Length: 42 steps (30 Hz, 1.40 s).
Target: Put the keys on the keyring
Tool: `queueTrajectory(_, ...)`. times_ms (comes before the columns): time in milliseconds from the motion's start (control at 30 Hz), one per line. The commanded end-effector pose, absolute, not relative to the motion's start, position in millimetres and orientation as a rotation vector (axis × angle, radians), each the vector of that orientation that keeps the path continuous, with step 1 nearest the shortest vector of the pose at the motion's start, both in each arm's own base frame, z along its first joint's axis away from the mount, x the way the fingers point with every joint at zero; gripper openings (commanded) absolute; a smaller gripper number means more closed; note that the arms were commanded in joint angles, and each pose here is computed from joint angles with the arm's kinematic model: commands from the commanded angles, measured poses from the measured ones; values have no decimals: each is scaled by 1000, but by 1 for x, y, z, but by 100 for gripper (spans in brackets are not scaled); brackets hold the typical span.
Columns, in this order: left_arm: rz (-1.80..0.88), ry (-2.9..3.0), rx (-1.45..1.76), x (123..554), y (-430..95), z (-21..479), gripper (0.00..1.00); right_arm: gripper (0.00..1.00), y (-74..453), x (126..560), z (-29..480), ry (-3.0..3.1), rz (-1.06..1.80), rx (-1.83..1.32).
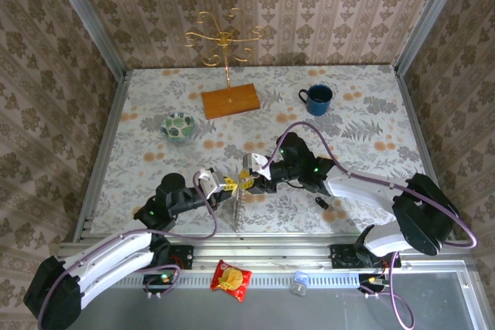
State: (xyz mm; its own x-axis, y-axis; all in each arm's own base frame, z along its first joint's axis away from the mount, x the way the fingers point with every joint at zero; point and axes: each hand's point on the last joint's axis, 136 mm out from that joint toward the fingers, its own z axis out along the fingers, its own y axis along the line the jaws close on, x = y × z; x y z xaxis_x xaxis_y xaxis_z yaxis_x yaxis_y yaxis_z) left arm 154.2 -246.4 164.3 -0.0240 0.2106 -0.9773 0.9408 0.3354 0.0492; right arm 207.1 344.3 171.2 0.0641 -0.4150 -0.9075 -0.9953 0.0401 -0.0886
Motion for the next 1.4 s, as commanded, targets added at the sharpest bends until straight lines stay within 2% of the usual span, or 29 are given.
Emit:
queueTrajectory(0, -711, 1442, 1182, 158, -246, 192, 0, 37, 325, 215, 184, 1536, 696, -1530)
queueTrajectory(167, -569, 1423, 1385, 161, -249, 201, 0, 37, 314, 211, 185, 1571, 620, -1597)
queueTrajectory(333, -487, 1374, 1542, 162, -252, 204, 0, 27, 318, 215, 196, 1504, 607, -1558)
queueTrajectory(533, -461, 1337, 1659, 160, -255, 198, 0, 30, 322, 220, 201, 1457, 633, -1435)
queueTrajectory(867, -481, 1325, 1725, 159, -260, 197, 0, 32, 333, 203, 184, 1357, 678, -1475)
queueTrajectory(1200, -532, 1335, 1734, 156, -264, 196, 0, 26, 344, 209, 183, 1344, 682, -1469)
queueTrajectory(1367, -540, 1341, 1730, 157, -265, 197, 0, 16, 348, 208, 182, 1339, 688, -1471)
